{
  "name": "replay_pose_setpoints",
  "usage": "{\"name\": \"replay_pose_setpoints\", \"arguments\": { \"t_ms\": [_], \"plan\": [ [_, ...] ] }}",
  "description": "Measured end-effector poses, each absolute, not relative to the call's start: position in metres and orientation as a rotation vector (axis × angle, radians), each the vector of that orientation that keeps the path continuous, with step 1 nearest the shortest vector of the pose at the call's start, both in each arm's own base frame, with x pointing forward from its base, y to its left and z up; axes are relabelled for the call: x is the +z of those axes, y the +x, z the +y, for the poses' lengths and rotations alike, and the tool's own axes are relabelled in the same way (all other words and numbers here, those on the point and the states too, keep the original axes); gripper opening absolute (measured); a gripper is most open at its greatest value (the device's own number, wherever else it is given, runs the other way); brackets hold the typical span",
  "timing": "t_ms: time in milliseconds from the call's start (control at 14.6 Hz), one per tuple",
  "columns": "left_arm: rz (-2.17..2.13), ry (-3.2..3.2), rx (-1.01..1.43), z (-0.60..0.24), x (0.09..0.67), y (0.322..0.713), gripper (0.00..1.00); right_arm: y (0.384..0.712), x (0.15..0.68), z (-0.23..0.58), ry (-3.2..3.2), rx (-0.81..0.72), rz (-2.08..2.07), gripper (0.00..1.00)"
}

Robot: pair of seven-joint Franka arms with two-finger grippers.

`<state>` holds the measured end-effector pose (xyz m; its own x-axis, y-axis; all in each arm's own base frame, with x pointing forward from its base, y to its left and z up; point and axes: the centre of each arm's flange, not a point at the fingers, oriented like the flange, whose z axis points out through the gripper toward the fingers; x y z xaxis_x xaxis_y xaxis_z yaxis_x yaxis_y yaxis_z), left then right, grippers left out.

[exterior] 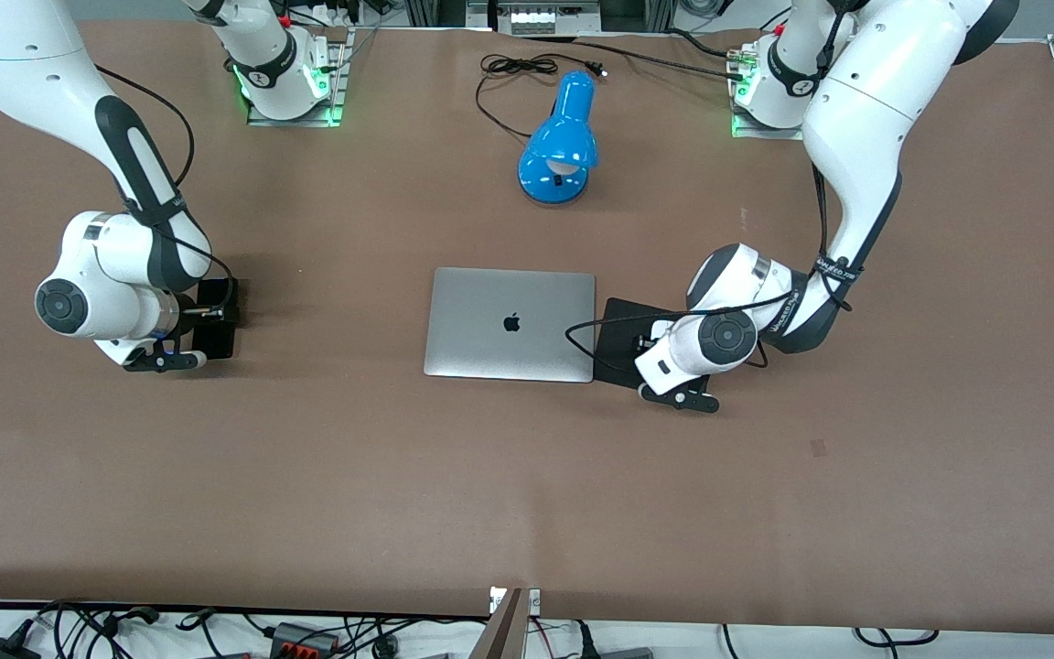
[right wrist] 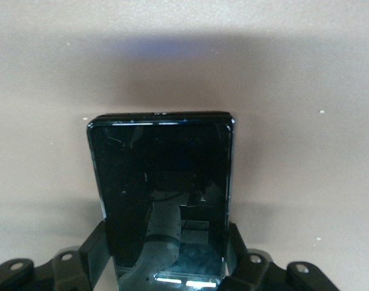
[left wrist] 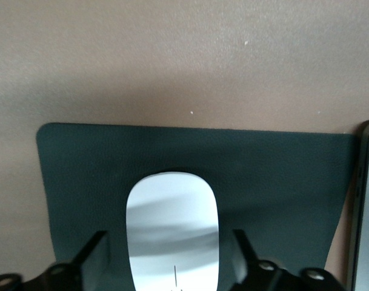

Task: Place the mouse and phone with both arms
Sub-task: 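Place the mouse onto the black mouse pad with the left gripper, then release the mouse and raise the left gripper while the right gripper carries the phone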

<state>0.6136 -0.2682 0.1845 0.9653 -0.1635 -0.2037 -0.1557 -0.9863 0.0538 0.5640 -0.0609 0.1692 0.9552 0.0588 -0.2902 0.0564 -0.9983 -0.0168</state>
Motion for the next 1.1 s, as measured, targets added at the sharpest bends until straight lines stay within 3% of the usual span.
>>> {"name": "replay_pose_setpoints", "arguments": {
  "t_ms": [69,480,1097],
  "plan": [
    [-0.239,3.078,-0.311,-0.265,0.190,0.617,1.00,0.567,0.178,-0.057,-3.095,0.462,-0.101,0.79],
    [-0.045,3.132,-0.348,-0.177,0.294,0.661,1.00,0.604,0.271,0.016,-3.109,0.417,-0.177,0.79],
    [0.206,3.109,-0.470,-0.052,0.419,0.667,1.00,0.590,0.247,0.168,-3.084,0.386,0.063,0.79]
  ]
}}
